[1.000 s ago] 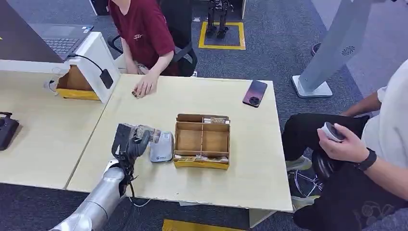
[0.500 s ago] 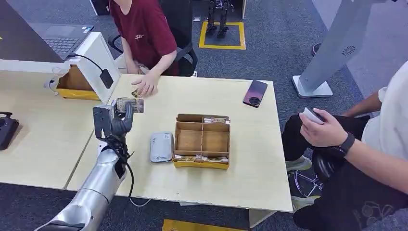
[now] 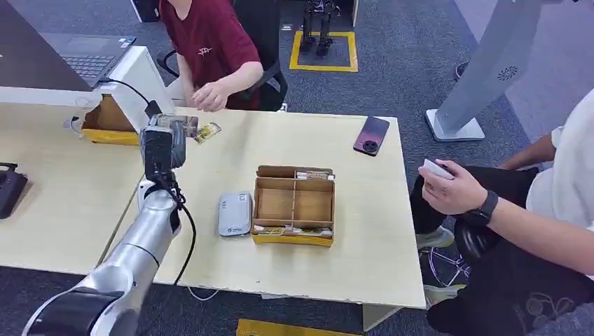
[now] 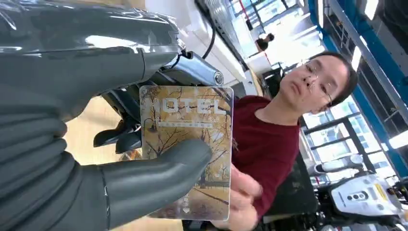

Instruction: Pass the card to the sensor for recognition and then transmit it.

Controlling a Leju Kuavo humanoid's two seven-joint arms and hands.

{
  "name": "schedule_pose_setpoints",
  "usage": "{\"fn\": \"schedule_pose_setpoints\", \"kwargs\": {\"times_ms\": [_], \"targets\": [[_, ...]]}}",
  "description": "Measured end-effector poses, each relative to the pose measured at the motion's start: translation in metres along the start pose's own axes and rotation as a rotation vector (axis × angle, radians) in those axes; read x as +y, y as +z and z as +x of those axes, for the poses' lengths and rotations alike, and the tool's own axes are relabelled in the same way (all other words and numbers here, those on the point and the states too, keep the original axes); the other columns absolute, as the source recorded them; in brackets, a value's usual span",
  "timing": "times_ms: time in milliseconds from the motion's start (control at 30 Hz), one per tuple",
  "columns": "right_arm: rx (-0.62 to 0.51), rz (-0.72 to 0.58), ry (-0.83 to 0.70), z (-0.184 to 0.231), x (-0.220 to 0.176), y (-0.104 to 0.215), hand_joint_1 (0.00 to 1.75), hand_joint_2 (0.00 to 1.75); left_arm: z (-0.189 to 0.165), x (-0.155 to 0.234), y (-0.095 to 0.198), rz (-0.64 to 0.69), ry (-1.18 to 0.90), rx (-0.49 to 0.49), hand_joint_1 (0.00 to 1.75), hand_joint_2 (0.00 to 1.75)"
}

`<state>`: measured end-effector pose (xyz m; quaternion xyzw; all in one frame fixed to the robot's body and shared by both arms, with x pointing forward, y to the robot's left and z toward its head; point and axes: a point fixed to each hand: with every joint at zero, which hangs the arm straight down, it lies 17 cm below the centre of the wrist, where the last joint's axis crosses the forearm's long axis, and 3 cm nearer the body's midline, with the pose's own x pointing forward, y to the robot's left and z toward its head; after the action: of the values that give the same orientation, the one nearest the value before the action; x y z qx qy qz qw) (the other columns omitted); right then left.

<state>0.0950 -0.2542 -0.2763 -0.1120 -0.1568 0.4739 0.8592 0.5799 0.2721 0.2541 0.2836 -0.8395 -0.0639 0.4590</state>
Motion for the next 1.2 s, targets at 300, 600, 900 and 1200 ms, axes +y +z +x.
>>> {"fn": "schedule_pose_setpoints", "kwargs": {"times_ms": [300,600,900,1200], "targets": [[-0.002,0.005,0.017,0.002,0.000,0.000,0.00,1.75,-0.014,0.008,-0.001,0.017,-0.127,0.000,1.75,1.75],[-0.009,0.003,0.019,0.007,-0.001,-0.001,0.00,1.75,-0.019,0.007,0.001,-0.001,-0.173,-0.012,0.00,1.75],[-0.006,-0.001,0.013,0.006,-0.001,-0.001,0.00,1.75,-0.029,0.004,0.002,-0.021,-0.103,0.045,0.00,1.75],[0.011,-0.004,-0.057,-0.002,0.007,0.002,0.00,1.75,-0.024,-0.041,0.033,-0.241,0.162,0.112,0.00,1.75]]}}
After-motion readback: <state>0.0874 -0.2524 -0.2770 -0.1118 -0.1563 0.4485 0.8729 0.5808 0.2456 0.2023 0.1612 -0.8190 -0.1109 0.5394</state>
